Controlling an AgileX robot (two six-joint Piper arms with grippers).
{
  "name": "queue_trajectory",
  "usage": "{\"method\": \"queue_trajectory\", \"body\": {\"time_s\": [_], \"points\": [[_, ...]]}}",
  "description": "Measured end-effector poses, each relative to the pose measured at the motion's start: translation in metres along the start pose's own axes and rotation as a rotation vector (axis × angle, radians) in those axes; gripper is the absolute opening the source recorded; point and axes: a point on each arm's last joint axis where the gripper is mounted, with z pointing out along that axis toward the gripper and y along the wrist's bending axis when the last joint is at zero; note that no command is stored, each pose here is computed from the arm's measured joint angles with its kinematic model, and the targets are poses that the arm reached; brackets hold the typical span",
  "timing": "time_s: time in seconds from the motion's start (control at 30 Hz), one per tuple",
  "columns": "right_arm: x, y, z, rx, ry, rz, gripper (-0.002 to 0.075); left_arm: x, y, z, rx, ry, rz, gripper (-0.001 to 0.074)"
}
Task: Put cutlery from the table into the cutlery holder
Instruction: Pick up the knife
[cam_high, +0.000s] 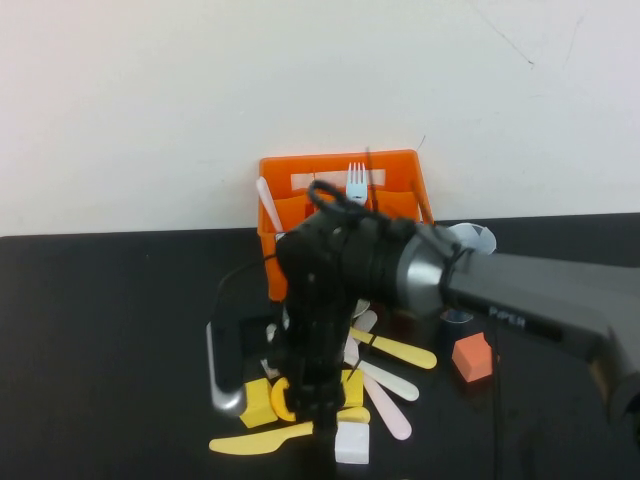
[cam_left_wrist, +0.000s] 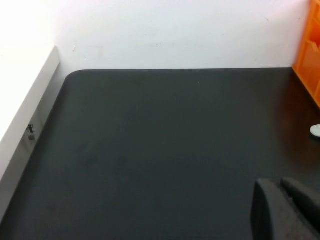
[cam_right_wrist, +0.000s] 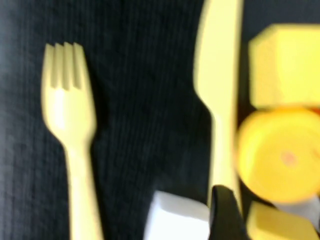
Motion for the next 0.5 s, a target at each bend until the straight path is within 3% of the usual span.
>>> {"method": "queue_trajectory", "body": {"time_s": [0.5], "points": [[-0.012, 0.019, 0.035, -0.129, 0.008, -0.013, 0.0375, 0.0, 0.0, 0.0, 0.0, 0.002, 0.0, -0.0001]]}}
